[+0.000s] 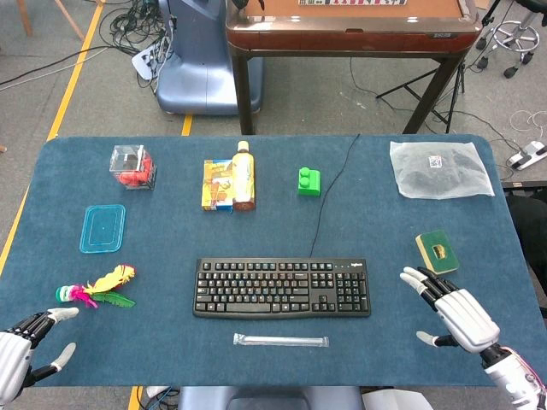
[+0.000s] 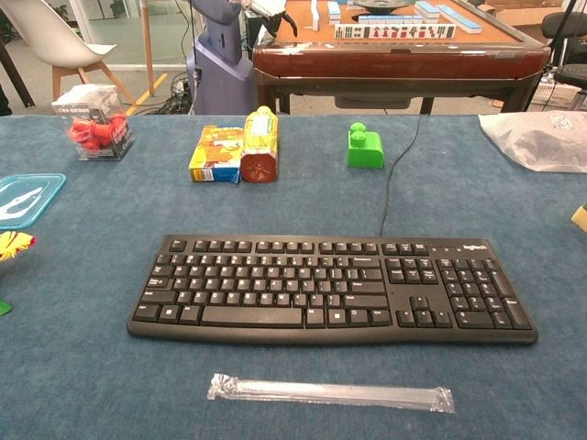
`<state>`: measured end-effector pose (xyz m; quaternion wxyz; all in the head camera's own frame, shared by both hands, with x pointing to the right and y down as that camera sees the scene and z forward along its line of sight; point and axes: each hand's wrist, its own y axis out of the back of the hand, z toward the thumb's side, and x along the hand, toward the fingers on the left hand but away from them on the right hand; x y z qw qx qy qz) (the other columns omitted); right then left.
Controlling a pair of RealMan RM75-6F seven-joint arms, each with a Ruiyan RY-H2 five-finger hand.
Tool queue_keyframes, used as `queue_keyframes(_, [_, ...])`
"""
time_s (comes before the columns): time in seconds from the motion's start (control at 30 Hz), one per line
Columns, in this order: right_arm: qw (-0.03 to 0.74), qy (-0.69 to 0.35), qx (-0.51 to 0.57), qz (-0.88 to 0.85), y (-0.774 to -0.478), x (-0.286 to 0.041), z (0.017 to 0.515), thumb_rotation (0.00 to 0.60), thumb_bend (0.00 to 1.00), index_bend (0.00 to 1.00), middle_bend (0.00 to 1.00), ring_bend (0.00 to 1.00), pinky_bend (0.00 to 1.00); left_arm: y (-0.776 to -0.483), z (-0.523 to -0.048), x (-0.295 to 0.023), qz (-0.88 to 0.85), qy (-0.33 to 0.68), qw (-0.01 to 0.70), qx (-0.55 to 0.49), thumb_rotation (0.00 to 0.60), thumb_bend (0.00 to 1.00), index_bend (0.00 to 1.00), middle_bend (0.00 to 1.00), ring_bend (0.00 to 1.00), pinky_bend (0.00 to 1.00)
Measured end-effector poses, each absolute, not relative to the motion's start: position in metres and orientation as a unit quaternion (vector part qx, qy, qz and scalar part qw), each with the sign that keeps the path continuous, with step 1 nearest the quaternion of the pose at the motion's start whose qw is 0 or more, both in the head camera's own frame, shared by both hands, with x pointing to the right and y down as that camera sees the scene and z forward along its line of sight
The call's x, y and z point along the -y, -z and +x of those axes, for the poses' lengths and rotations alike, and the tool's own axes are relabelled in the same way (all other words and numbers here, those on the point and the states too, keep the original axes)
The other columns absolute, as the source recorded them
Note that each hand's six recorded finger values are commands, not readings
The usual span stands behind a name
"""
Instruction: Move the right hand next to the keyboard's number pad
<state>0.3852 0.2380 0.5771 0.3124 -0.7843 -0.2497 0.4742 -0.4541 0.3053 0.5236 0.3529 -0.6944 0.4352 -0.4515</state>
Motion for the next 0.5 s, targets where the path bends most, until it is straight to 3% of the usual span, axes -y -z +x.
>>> queue_keyframes(0.33, [0.310, -0.479, 0.247, -0.783, -0.5776, -0.2384, 0.3858, 0.600, 0.00, 0.00, 0.00, 0.00, 0.22, -0.5232, -0.4539, -0.3059, -0.694, 0.453, 0.353, -0.435, 0.600, 0.26, 0.31, 0.36, 0.38, 0.53])
queue_keyframes(0.5, [0.310, -0.479, 0.243, -0.784, -0.5794, -0.2383, 0.3835, 0.600, 0.00, 0.00, 0.05, 0.00, 0.22, -0.5239, -0.4542, -0.3059, -0.693, 0.455, 0.353, -0.434, 0.600, 0.26, 0.31, 0.36, 0.38, 0.53])
